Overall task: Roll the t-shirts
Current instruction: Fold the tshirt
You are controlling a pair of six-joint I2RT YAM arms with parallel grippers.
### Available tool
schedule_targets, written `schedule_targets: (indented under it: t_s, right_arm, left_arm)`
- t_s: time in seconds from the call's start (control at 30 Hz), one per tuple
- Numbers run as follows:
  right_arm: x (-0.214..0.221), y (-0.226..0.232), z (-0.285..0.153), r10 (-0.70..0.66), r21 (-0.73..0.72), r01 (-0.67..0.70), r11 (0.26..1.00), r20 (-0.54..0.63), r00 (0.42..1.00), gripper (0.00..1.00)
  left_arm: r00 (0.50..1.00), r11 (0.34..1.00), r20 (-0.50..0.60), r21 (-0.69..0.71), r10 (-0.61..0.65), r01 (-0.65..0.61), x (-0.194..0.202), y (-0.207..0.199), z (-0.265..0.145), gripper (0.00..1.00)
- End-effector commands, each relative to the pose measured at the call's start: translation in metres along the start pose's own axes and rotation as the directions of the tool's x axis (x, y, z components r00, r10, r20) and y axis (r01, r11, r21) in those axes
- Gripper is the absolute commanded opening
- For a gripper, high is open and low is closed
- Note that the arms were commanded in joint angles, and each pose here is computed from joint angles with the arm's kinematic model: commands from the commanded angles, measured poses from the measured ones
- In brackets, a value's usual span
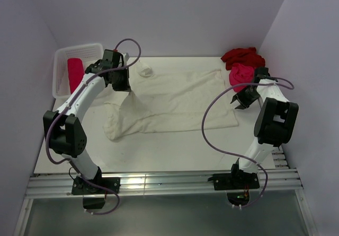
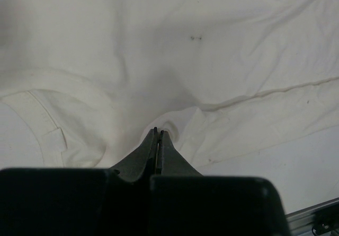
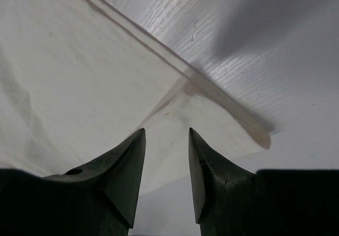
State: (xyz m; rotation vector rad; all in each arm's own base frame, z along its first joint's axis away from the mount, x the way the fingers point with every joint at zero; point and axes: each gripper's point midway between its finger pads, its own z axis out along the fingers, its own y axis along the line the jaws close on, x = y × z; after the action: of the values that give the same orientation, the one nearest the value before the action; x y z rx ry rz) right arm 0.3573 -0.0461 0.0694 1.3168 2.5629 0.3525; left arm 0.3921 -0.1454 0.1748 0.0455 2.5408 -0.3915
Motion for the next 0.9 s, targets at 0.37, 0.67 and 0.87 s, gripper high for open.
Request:
schedule_targets:
  t_s: [0.37, 0.67, 0.87]
  right_arm:
    - [0.027, -0.007, -0.023, -0.057, -0.043, 0.059, 0.997, 0.037, 0.998, 0.52]
    - [0.040, -0.004, -0.027, -0.093, -0.047, 0.094, 0.994, 0.032, 0.995, 0.52]
    - [0.053, -0.002, -0.029, -0.117, -0.050, 0.118, 0.992, 0.024, 0.993, 0.51]
  left_arm:
    - [0.988, 0.991, 0.128, 0.087, 0.086, -0.098, -0.056, -0.021, 0.009, 0.00]
    - [0.990, 0.990, 0.103, 0.093, 0.093, -0.103, -0.060, -0.020, 0.034, 0.00]
    - [0.990, 0.989, 0.105, 0.104, 0.093, -0.104, -0.065, -0.023, 0.043, 0.01]
